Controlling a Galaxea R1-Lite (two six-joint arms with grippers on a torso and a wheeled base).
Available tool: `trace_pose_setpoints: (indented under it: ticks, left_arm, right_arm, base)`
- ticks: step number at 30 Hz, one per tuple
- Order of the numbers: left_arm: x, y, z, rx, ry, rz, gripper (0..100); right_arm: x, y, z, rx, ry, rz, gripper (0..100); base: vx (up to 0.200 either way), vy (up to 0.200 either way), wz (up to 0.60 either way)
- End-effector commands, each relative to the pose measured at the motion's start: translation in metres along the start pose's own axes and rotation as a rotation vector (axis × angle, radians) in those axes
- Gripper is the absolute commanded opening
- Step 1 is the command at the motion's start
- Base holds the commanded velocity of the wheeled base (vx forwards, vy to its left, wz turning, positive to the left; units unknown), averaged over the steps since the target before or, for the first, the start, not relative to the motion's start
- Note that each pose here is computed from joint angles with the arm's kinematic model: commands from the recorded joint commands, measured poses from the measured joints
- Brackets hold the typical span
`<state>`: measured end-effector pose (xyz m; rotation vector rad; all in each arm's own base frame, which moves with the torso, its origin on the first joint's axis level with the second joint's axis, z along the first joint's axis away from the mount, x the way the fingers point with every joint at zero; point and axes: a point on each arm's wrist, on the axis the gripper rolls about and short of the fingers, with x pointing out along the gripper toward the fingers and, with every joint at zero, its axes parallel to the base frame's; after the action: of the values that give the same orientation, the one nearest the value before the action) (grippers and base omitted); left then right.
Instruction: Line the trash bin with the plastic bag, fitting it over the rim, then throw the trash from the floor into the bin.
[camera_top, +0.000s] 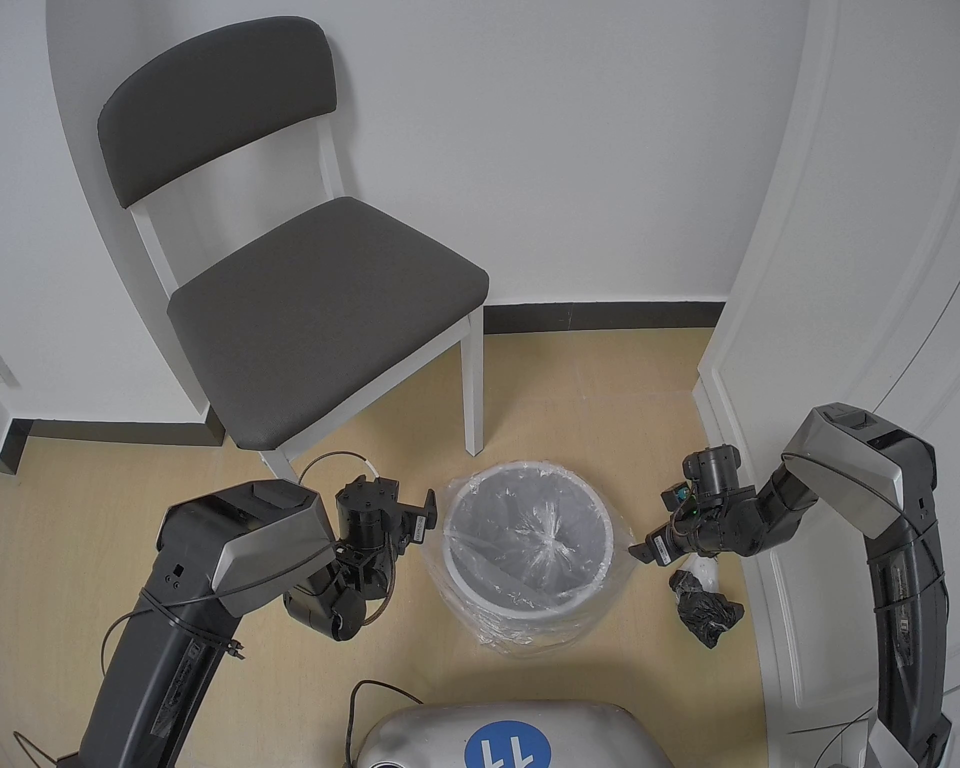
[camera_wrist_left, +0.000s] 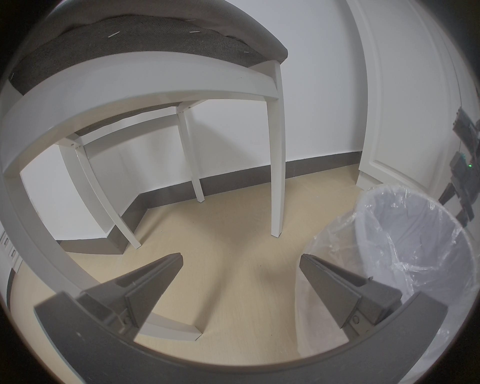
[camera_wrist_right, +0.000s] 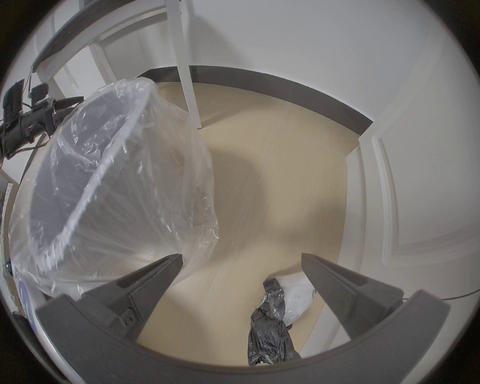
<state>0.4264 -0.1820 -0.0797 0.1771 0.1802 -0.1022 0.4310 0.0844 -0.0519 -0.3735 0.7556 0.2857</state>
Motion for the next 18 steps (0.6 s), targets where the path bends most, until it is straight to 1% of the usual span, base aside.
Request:
trace_pose_setpoints:
  ticks: [1, 2, 5, 9, 12, 13, 18]
  left_arm:
    - [0.0, 0.0, -0.001, -0.003, -0.012, 0.002, 100]
    - [0.0, 0.0, -0.001, -0.006, -0.028, 0.004, 100]
    - [0.0, 0.001, -0.001, -0.008, -0.032, 0.007, 100]
    - [0.0, 0.002, -0.001, -0.007, -0.033, 0.007, 100]
    - [0.0, 0.002, 0.0, -0.011, -0.045, 0.01, 100]
    - [0.0, 0.002, 0.0, -0.012, -0.048, 0.01, 100]
    - [0.001, 0.003, 0.001, -0.014, -0.052, 0.014, 100]
  right_arm:
    - [0.015, -0.002, 0.01, 0.018, -0.007, -0.01, 100]
    - [0.021, -0.001, 0.014, 0.05, -0.01, -0.008, 100]
    - [0.032, -0.005, 0.026, 0.056, -0.033, -0.016, 100]
    - [0.056, -0.004, 0.031, 0.045, -0.06, -0.038, 100]
    - [0.063, -0.002, 0.036, 0.037, -0.056, -0.031, 100]
    - [0.067, 0.006, 0.046, 0.026, -0.056, -0.016, 100]
    - [0.084, 0.016, 0.058, 0.021, -0.102, -0.017, 100]
  base:
    - [0.0, 0.0, 0.0]
    - [0.0, 0.0, 0.0]
    - [0.0, 0.0, 0.0]
    - [0.0, 0.0, 0.0]
    - [0.0, 0.0, 0.0]
    - [0.0, 0.0, 0.0]
    - [0.0, 0.0, 0.0]
